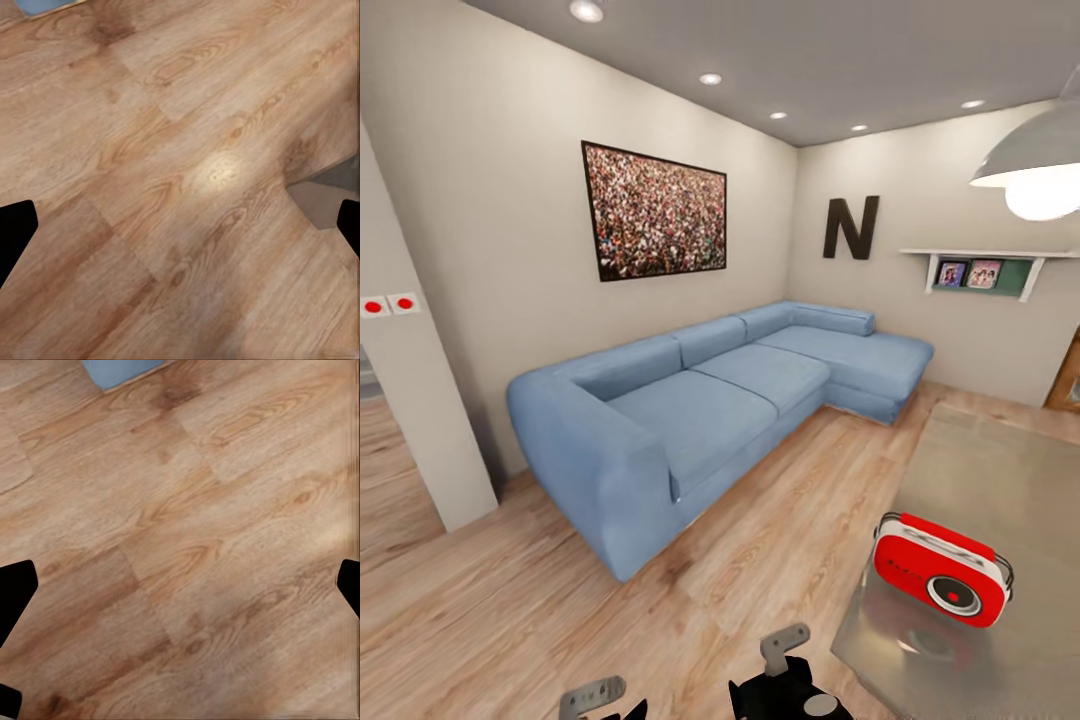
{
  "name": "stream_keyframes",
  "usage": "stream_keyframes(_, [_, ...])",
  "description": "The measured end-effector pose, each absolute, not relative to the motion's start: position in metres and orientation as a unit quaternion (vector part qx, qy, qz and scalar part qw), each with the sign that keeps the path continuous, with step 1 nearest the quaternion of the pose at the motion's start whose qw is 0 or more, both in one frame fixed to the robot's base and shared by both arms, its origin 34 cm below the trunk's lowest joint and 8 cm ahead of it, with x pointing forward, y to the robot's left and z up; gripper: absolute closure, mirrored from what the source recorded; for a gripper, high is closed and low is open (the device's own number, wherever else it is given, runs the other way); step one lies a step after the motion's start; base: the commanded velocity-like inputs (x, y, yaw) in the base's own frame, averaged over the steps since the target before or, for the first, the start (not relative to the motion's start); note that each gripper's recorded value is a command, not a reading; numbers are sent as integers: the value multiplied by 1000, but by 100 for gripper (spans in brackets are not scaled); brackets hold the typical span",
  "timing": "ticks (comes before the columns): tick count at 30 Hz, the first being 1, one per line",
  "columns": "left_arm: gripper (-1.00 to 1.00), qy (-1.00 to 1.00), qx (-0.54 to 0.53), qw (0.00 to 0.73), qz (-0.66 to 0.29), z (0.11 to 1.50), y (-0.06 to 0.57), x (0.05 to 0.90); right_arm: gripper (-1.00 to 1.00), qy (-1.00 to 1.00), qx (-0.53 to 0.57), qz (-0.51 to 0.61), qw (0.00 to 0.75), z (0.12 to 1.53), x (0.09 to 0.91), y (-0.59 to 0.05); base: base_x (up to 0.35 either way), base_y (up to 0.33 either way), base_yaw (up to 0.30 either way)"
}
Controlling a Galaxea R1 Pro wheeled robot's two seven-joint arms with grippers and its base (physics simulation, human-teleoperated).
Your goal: Turn on the radio receiver that's on the table in the living room.
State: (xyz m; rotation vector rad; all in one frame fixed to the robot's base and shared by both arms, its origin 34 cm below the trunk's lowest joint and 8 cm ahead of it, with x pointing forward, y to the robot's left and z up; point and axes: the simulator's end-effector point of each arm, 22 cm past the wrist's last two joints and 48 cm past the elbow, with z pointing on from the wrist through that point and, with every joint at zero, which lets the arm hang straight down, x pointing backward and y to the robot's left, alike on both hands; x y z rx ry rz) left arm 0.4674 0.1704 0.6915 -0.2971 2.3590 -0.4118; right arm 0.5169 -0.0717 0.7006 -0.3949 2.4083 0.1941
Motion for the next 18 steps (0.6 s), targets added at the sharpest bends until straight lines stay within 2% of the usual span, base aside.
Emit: stream_keyframes(18, [-100,909,-113,366,-161,699,170,470,-100,921,-153,73,350,709,520,-72,0,0,-239])
